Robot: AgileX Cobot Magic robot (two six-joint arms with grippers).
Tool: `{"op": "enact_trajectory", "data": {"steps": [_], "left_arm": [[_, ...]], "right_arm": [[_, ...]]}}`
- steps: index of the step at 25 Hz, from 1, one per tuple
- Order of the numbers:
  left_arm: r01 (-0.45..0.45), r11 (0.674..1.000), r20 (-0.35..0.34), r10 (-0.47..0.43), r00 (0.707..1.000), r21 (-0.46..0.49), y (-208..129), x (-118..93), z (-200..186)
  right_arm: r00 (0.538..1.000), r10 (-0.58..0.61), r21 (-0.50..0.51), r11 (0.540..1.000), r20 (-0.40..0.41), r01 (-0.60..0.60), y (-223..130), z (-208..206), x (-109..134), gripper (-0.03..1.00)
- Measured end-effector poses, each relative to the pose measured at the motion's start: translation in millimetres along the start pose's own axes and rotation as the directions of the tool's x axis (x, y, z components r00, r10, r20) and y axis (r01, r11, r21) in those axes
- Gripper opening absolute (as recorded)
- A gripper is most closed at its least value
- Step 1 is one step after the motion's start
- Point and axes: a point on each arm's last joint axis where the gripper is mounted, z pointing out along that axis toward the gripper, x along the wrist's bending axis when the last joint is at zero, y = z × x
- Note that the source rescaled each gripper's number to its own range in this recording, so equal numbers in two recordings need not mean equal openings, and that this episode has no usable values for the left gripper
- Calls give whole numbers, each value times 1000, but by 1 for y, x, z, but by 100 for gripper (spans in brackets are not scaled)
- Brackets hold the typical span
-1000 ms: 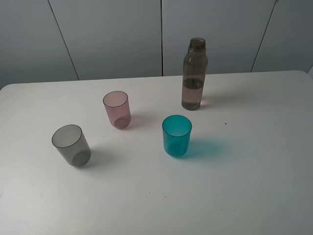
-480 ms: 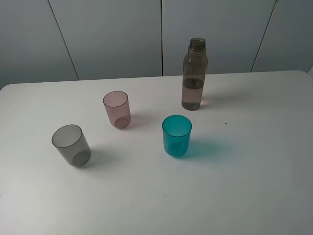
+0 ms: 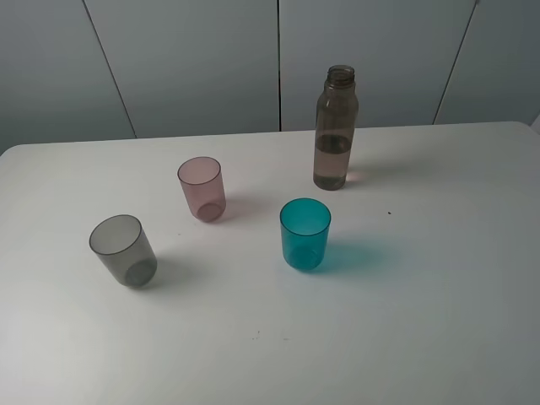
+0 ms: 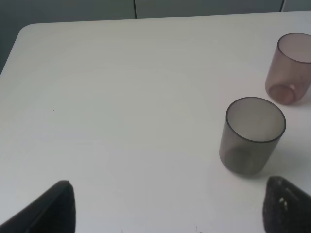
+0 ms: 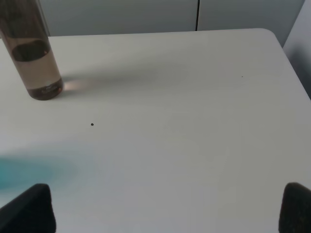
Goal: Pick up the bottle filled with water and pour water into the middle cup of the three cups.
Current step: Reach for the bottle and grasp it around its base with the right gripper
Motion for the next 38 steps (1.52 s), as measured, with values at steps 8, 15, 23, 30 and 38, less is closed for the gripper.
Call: {"op": "enact_trajectory", "data": {"steps": [8,15,23,30,38], "left_arm": [[0,1000,0,0,1000,0,0,0,0],[0,1000,0,0,1000,0,0,0,0],[0,1000,0,0,1000,0,0,0,0],[0,1000,0,0,1000,0,0,0,0],[0,1000,0,0,1000,0,0,0,0]], "right_arm": [[1000,-10,-79,997,-11,9,59,16,5,100],[999,-11,-201,980,-48,1,130,60,14,100],[985,-82,-20,997,-153,79,139,148,40,100],[950,-167,-13,985,-263,170,130,207,81,100],[937,-185,95,970,-297,222,98,262,104,100]]}}
